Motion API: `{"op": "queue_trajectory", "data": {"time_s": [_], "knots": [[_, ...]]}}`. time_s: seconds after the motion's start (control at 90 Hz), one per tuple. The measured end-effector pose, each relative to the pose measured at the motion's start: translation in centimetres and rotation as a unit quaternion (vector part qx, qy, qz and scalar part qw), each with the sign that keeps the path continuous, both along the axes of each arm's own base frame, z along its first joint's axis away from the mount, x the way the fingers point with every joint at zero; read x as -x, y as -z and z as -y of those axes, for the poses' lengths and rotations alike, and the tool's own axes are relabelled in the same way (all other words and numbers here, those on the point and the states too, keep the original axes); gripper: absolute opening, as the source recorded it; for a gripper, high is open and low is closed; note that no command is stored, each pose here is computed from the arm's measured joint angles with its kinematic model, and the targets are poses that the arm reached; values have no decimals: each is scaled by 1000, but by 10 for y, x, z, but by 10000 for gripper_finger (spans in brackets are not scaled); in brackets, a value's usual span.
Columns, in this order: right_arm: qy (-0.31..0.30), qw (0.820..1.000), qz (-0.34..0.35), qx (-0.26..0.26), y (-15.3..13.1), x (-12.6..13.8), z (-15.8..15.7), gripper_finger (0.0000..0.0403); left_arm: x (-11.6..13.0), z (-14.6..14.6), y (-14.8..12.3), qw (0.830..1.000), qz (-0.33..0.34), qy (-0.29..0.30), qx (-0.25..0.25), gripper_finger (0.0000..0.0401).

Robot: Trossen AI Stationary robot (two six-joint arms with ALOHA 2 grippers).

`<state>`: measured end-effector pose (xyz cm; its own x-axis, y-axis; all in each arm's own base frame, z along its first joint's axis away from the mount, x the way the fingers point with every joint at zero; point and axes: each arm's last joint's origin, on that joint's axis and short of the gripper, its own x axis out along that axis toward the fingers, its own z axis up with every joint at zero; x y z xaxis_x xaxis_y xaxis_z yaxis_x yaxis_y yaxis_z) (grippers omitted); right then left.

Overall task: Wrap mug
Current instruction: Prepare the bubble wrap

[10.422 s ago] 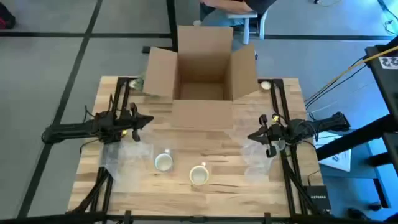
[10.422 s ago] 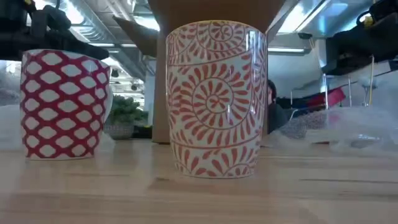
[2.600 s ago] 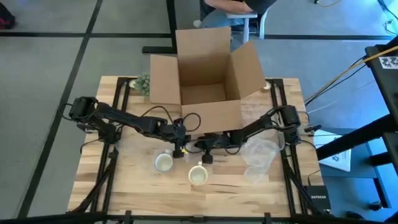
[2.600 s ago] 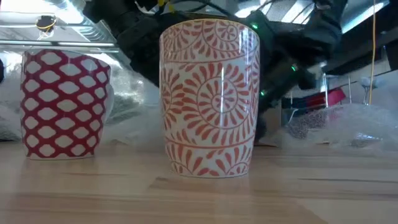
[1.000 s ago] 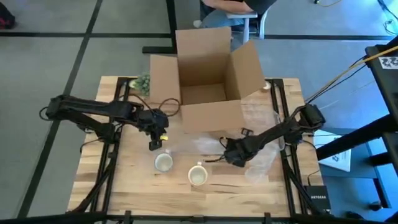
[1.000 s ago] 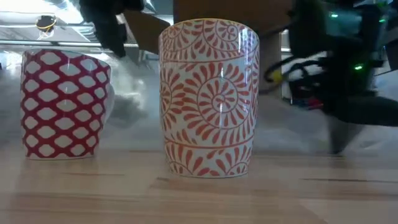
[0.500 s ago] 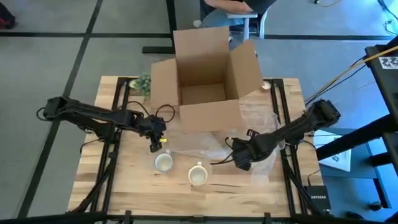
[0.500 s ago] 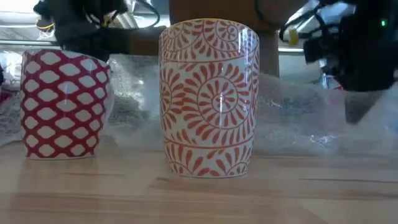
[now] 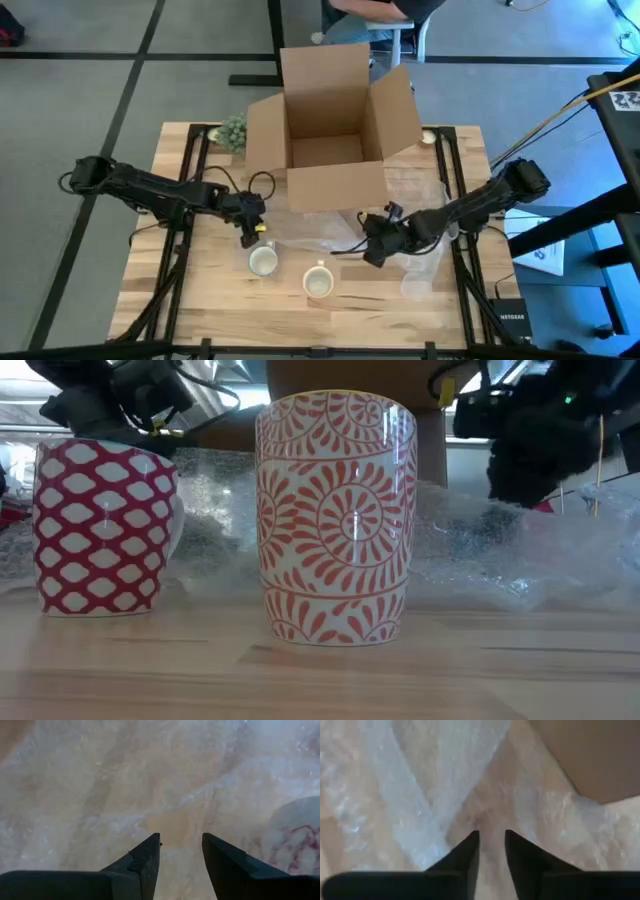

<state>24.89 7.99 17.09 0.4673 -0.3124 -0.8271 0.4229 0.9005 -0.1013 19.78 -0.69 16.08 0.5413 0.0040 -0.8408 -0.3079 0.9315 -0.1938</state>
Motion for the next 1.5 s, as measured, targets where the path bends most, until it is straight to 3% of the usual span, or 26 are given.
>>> {"op": "queue_trajectory", "data": {"time_s": [0.222,0.378,0.544,0.656,0.856,1.089,1.278,1.5], "knots": [[-9,993,99,62,17,-12,29,177,4,-2,3,999,-25,-10,-28,131],[-20,977,189,94,8,-28,60,186,5,-2,3,999,-26,-9,-29,131],[4,967,221,125,7,-39,96,186,4,-2,3,999,-24,-7,-32,131],[-15,967,232,101,9,-42,105,186,4,-2,3,999,-24,-7,-32,131],[-58,971,225,53,11,-41,92,186,4,-2,3,999,-21,-1,-38,131],[-86,988,128,10,24,-27,73,186,3,-2,2,1000,-14,-1,-15,131],[-115,984,114,-76,22,-19,52,186,3,0,1,1000,-14,4,-9,131],[-137,983,61,-107,39,-13,25,186,4,6,2,1000,-22,17,1,131]]}}
